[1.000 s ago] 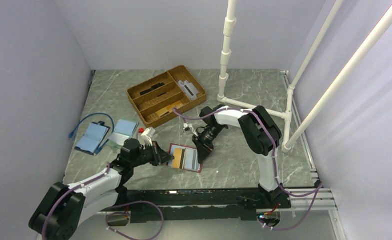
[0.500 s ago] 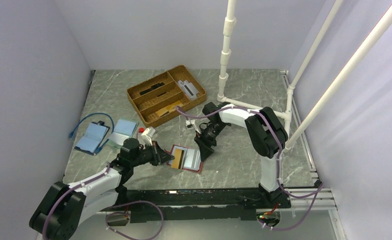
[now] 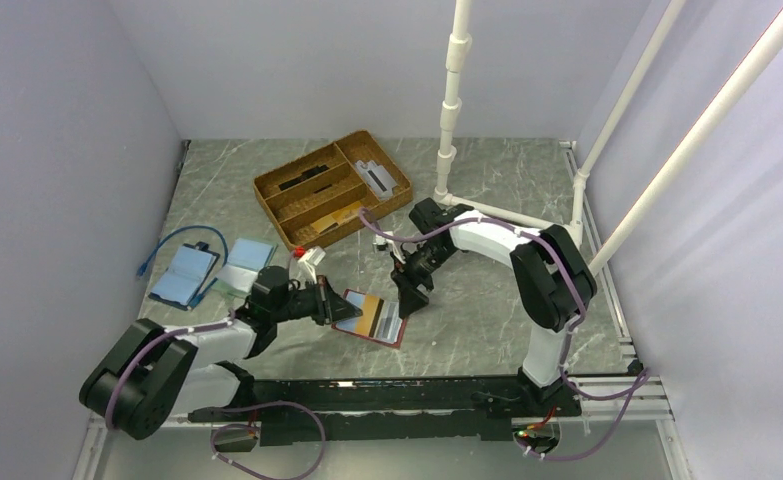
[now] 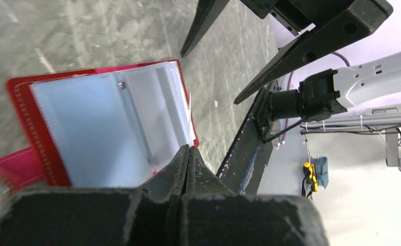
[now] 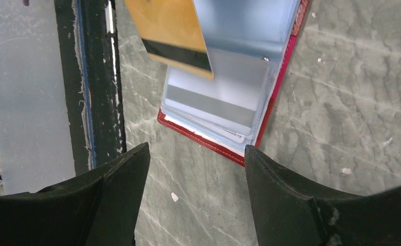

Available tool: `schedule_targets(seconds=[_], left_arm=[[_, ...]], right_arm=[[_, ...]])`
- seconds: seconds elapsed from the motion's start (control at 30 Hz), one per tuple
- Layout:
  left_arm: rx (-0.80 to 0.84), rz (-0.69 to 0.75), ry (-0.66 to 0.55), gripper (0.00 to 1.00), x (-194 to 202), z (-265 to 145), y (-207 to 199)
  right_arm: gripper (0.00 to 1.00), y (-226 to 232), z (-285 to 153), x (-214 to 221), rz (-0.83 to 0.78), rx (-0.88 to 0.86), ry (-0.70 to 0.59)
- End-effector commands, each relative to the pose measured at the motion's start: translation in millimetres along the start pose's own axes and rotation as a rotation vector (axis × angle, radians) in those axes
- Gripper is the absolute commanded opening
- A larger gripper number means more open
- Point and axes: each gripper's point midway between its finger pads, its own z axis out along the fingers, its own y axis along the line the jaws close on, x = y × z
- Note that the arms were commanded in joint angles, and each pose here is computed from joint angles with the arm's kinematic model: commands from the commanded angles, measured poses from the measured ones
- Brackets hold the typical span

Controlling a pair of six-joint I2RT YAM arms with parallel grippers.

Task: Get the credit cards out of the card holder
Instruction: Remove the credit card from the card holder, then place the credit card in the storage box.

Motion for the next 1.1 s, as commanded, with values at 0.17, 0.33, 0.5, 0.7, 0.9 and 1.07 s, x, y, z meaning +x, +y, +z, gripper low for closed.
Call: schedule_targets(seconds=[0.17,0.33,0.5,0.7,0.9,1.07], left_arm=[[0.153,0.124,0.044,0.0,-7.1,26.9,-43.3],[0.157,0.126,0.055,0.0,-6.7,33.4,-44.4],[0.137,0.116,0.044,0.0,-7.9,33.9,-41.0],[0.082,0.114,0.0,0.1,-14.4,27.3,-38.6],[-0.137,0.085,-0.102,0.59,-39.8,1.3,-18.9],[-0.375,0.087,-0.171,0.91,-66.5,-42.6,-6.4]], right_arm=[[0.71,19.4,-3.1,-22.2,-0.09,-0.082,-0.115],[0.61,30.9,0.8,-23.2,-0.081,-0.163,-0.113],[0.16,41.6,2.8,-23.9,-0.066,-0.246,-0.101],[0.0,43.9,-0.3,-27.0,-0.072,-0.245,-0.1],[0.0,26.1,-13.9,-38.4,-0.076,-0.089,-0.09],[0.0,1.0,-36.7,-66.3,-0.105,0.091,-0.111]])
